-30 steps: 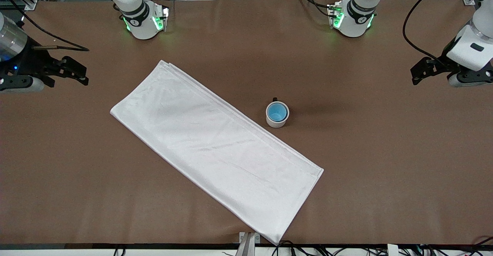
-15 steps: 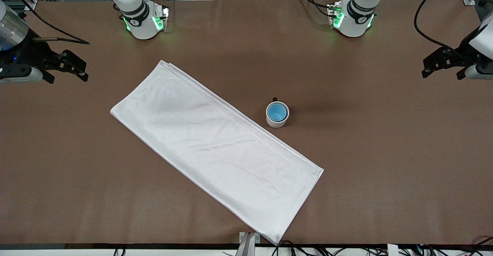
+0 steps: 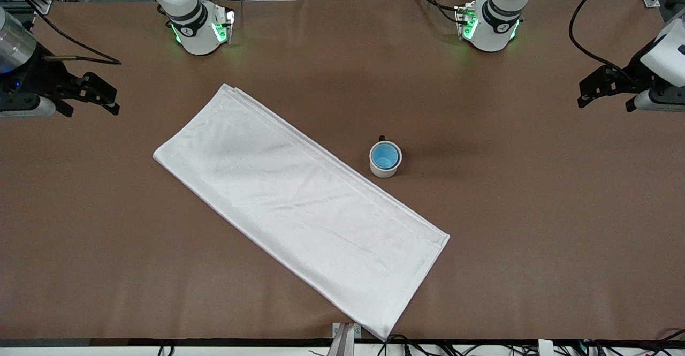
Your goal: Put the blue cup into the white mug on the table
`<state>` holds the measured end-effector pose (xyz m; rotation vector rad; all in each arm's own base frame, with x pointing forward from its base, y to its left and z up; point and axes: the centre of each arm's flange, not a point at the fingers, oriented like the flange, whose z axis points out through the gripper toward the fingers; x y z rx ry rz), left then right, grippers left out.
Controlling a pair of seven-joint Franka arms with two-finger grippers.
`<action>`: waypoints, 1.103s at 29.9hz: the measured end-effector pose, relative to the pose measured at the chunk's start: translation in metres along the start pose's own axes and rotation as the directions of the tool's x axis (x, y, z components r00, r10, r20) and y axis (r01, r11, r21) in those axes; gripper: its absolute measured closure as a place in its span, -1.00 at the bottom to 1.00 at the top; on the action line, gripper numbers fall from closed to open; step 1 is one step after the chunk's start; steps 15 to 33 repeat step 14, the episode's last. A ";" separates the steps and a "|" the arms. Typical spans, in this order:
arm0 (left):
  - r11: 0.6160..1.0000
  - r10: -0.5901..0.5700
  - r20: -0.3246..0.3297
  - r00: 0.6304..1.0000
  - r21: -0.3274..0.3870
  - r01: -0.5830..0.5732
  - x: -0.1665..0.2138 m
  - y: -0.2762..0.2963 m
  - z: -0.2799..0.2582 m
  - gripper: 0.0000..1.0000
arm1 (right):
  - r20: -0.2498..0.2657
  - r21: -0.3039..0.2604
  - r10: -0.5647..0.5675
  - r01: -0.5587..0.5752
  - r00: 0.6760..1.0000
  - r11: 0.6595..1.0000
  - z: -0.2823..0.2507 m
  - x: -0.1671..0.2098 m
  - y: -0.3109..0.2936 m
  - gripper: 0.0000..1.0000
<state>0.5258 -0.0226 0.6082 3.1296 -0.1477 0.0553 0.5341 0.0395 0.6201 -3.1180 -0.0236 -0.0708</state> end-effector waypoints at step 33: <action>1.000 0.000 0.002 1.000 0.000 0.000 0.000 0.000 0.001 -1.00 | 0.001 0.000 0.000 0.000 1.000 1.000 0.002 0.000 0.000 -1.00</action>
